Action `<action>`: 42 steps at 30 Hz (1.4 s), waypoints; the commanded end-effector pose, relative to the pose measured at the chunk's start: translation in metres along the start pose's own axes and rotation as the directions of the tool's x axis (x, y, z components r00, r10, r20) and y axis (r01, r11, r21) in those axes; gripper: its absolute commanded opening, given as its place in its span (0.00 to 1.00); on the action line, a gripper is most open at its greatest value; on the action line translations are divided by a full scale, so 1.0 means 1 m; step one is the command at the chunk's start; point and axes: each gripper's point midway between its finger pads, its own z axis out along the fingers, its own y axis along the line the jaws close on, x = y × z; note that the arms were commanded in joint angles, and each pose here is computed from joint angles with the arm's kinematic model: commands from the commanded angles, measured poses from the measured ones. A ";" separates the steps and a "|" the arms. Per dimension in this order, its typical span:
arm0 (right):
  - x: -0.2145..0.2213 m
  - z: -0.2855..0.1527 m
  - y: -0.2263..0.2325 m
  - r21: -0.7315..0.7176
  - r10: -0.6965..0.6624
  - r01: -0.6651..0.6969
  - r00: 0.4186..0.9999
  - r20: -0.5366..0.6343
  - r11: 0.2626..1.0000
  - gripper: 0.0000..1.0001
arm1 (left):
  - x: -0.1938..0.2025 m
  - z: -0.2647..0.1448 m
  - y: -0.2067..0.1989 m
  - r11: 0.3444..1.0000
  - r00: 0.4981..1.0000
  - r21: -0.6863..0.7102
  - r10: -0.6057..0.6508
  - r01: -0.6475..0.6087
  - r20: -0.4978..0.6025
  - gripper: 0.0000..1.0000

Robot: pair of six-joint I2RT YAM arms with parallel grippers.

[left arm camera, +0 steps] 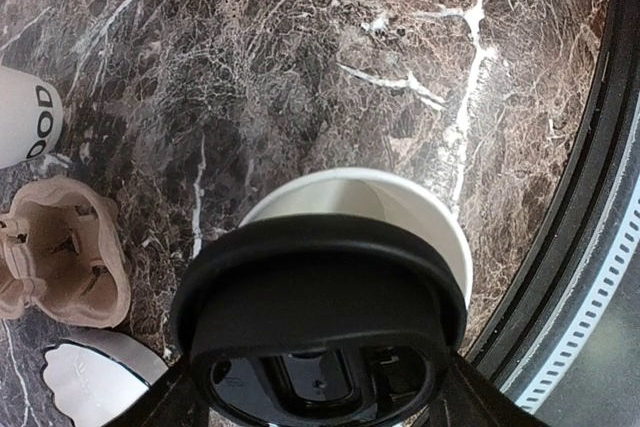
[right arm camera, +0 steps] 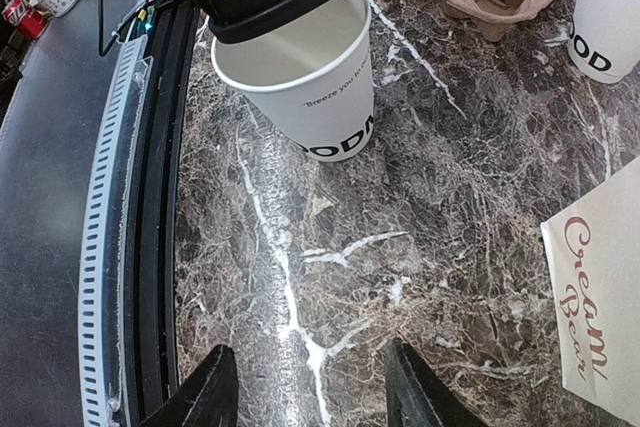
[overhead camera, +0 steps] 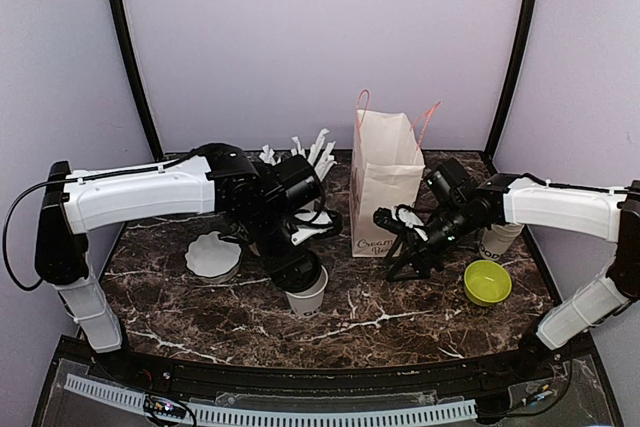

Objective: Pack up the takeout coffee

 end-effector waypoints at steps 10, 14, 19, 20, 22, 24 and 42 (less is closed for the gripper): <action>0.006 0.005 0.003 -0.014 -0.011 0.010 1.000 -0.025 1.000 0.50 | -0.012 -0.004 -0.012 0.998 0.999 0.063 0.031 -0.032 0.012 0.72; 0.006 0.005 0.004 -0.016 -0.012 0.011 1.000 -0.027 1.000 0.50 | -0.008 0.004 -0.013 0.997 0.999 0.071 0.034 -0.032 -0.022 0.72; 0.007 0.006 0.004 -0.017 -0.014 0.014 0.999 -0.030 1.000 0.51 | -0.005 0.009 -0.013 0.997 0.999 0.076 0.029 -0.026 -0.042 0.76; 0.007 0.006 0.004 -0.017 -0.013 0.012 0.999 -0.032 1.000 0.51 | -0.006 0.009 -0.014 0.997 0.999 0.077 0.028 -0.025 -0.040 0.77; 0.007 0.006 0.004 -0.018 -0.012 0.011 0.999 -0.033 1.000 0.51 | -0.010 0.008 -0.015 0.997 0.999 0.079 0.027 -0.025 -0.023 0.81; 0.007 0.006 0.005 -0.022 -0.010 0.009 0.999 -0.031 1.000 0.51 | -0.016 0.004 -0.016 0.996 1.000 0.081 0.030 -0.031 0.007 0.92; -0.115 -0.064 -0.009 0.151 0.001 -0.031 0.981 0.193 0.988 0.53 | -0.020 -0.100 0.034 0.962 0.878 -0.135 -0.155 0.239 0.453 0.98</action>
